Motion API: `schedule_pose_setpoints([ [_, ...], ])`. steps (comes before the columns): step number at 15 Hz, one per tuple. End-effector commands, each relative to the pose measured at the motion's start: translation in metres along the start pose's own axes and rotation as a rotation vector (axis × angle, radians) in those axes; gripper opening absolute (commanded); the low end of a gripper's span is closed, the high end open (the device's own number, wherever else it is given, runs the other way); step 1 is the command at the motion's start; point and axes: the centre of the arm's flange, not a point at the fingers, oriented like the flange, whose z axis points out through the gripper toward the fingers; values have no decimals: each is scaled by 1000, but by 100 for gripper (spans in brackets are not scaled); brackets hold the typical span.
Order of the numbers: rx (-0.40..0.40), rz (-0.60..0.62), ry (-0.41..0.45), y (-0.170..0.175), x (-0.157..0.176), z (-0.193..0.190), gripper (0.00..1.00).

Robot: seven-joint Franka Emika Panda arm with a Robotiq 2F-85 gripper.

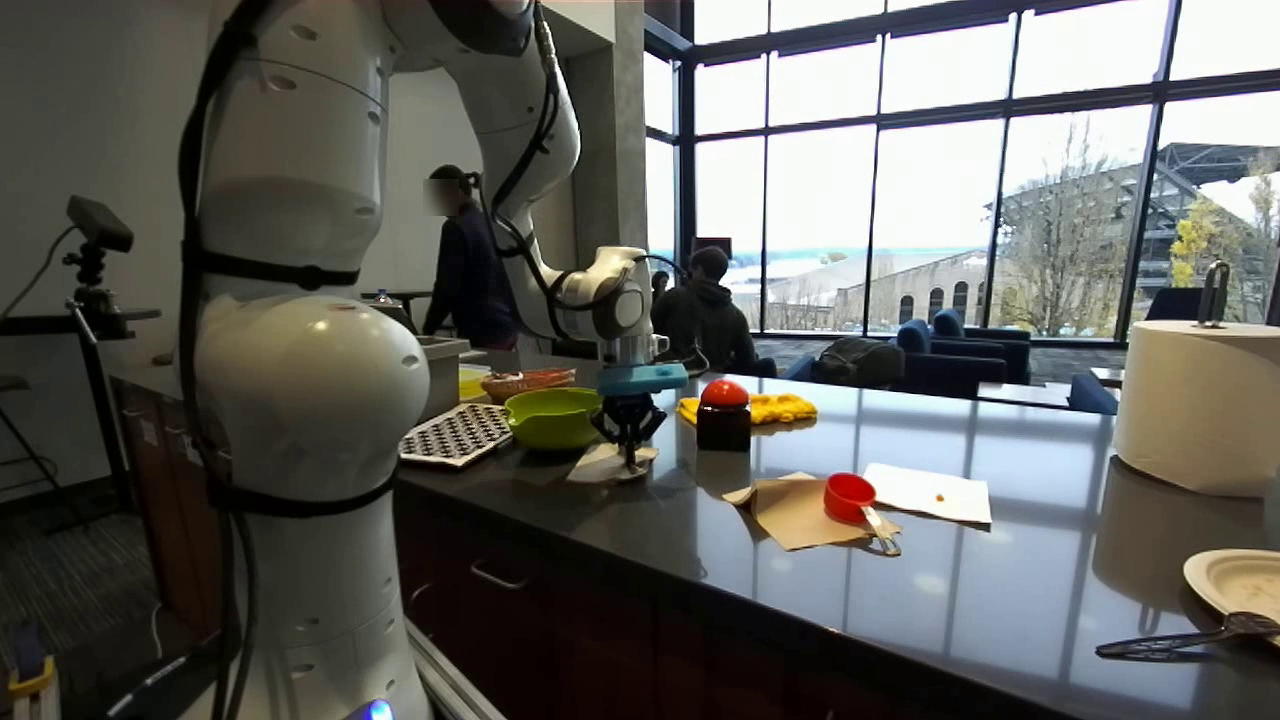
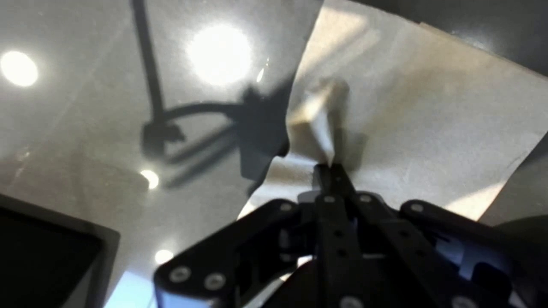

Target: Use the left paper towel to clean the surface

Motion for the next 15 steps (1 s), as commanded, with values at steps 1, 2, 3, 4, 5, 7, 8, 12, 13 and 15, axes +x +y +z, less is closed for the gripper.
schedule_pose_setpoints([
  [1,-4,90,-16,36,-23,15,0],
  [2,-9,120,-14,46,-32,13,0],
  [3,-16,148,-12,56,-39,12,0],
  [4,-16,181,-7,67,-48,9,0],
  [5,-22,212,-6,77,-57,8,0],
  [7,-28,275,1,96,-76,6,0],
  [8,-31,307,2,105,-86,6,0],
  [12,-35,431,25,132,-118,2,0],
  [13,-35,454,27,136,-123,2,0],
  [15,-29,473,30,137,-123,5,0],
])
